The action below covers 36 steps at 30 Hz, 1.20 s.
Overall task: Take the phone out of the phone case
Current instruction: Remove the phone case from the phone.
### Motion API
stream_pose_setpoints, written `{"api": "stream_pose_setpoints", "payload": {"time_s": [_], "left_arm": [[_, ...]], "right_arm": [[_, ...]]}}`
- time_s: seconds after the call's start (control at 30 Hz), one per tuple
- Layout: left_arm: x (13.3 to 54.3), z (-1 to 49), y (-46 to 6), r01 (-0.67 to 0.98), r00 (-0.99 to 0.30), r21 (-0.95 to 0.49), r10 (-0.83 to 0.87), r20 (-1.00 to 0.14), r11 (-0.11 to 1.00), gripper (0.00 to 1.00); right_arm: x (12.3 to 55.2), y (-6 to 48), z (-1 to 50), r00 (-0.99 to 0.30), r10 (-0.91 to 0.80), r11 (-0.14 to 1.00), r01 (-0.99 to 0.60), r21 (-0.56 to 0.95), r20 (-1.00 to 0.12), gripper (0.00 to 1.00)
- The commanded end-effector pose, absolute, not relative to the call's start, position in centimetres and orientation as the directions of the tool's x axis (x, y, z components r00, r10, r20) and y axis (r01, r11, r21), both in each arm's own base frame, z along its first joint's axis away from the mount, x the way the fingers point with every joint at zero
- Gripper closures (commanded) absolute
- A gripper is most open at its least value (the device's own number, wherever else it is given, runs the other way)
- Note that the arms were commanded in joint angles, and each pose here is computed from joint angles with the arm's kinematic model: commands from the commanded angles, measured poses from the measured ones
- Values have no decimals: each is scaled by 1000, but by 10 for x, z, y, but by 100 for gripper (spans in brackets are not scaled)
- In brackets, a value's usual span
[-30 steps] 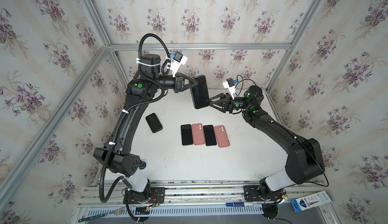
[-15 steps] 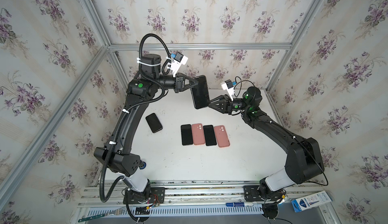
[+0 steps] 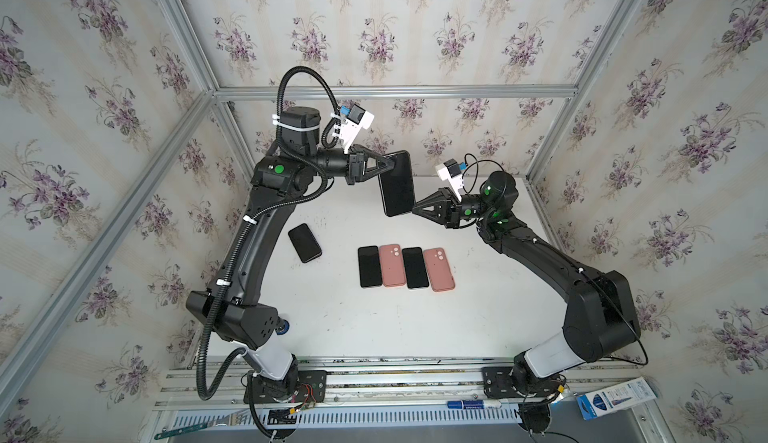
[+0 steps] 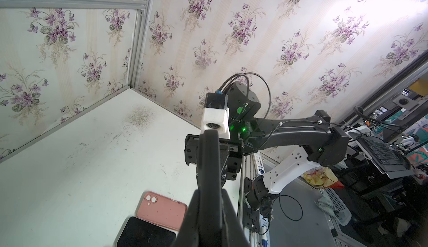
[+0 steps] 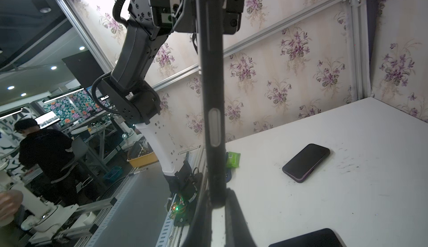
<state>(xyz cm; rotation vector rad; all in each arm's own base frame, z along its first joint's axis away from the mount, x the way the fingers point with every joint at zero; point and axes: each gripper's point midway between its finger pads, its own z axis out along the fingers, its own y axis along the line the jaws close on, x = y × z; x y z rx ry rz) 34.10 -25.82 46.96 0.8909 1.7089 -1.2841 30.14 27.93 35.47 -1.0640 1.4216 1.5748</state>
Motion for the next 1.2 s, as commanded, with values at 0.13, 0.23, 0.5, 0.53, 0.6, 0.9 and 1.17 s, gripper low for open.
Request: {"api": "stream_pose_setpoints", "payload": {"time_s": [0.13,0.23,0.5,0.53,0.6,0.9,1.17], "left_arm": [[325,471,-267,898,-433,-422,83,-897,127,100],[323,468,-268,893,-447,-436,88,-890,114,100],[312,470,-281,887,-462,-456,102,-881,74,100],[311,470,-282,886,-463,-458,103,-880,70,100],[309,471,-283,885,-465,-461,104,-879,66,100],[294,471,-296,883,-469,-468,123,-874,40,100],[285,477,-296,885,-466,-464,119,-877,40,100]], "right_arm": [[282,279,365,-201,-10,-198,-960,199,-980,100],[277,278,362,-175,-12,-212,-962,174,-984,100],[266,275,355,-122,-14,-242,-963,122,-992,100],[265,275,354,-112,-12,-244,-963,111,-994,100],[263,274,351,-86,-10,-256,-963,86,-996,100],[276,277,350,-14,10,-254,-967,11,-1000,100],[286,273,356,20,16,-256,-966,-24,-1000,100]]}}
